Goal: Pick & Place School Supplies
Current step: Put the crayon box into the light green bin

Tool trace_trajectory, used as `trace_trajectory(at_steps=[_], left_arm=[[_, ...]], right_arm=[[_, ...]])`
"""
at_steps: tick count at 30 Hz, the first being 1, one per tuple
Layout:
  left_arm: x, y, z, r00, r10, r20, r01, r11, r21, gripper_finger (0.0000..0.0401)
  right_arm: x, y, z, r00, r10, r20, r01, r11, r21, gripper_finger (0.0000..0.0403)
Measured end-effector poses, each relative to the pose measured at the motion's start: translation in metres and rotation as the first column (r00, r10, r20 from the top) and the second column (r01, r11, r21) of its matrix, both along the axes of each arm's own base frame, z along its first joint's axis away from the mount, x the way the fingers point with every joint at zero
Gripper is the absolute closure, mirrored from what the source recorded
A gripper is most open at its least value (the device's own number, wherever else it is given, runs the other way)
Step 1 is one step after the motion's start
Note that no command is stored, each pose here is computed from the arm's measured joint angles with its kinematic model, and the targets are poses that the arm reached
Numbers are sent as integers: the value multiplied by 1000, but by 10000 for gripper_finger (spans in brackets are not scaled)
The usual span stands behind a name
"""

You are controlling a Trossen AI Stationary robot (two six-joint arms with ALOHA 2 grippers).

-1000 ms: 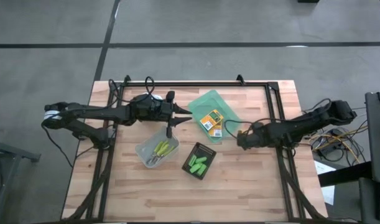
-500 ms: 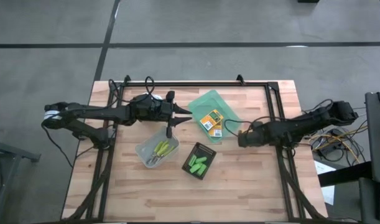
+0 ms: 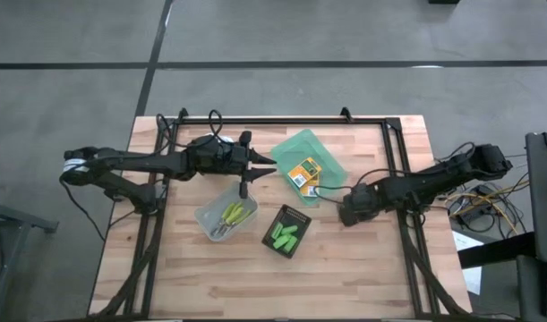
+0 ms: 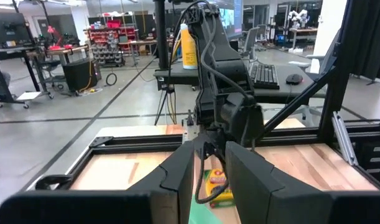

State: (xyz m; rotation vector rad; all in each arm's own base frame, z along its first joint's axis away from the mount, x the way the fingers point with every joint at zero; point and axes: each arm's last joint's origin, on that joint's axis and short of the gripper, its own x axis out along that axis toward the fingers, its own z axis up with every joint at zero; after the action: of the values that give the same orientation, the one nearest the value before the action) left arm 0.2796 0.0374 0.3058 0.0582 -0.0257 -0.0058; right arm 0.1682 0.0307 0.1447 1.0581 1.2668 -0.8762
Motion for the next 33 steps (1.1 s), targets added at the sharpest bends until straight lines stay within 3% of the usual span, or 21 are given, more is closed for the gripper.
trace_trajectory(at_steps=[4,8,16,21,33], left_arm=[[0,0,0,1000,0,0,0,1000,-10,302],[0,0,0,1000,0,0,0,1000,-11,302],[0,1,0,1000,27,0,-27,1000,-4,302],[0,2,0,999,52,0,-52,999,0,302],[0,2,0,999,51,0,-51,999,-2,302]], right_arm=[[7,2,12,995,6,99,5,994,-108,394],[14,4,27,988,14,153,5,993,-122,394],[5,-5,28,995,-37,93,64,947,-316,394],[5,-5,18,994,-45,103,69,968,-242,394],[-1,-5,3,992,-68,106,88,977,-194,394]])
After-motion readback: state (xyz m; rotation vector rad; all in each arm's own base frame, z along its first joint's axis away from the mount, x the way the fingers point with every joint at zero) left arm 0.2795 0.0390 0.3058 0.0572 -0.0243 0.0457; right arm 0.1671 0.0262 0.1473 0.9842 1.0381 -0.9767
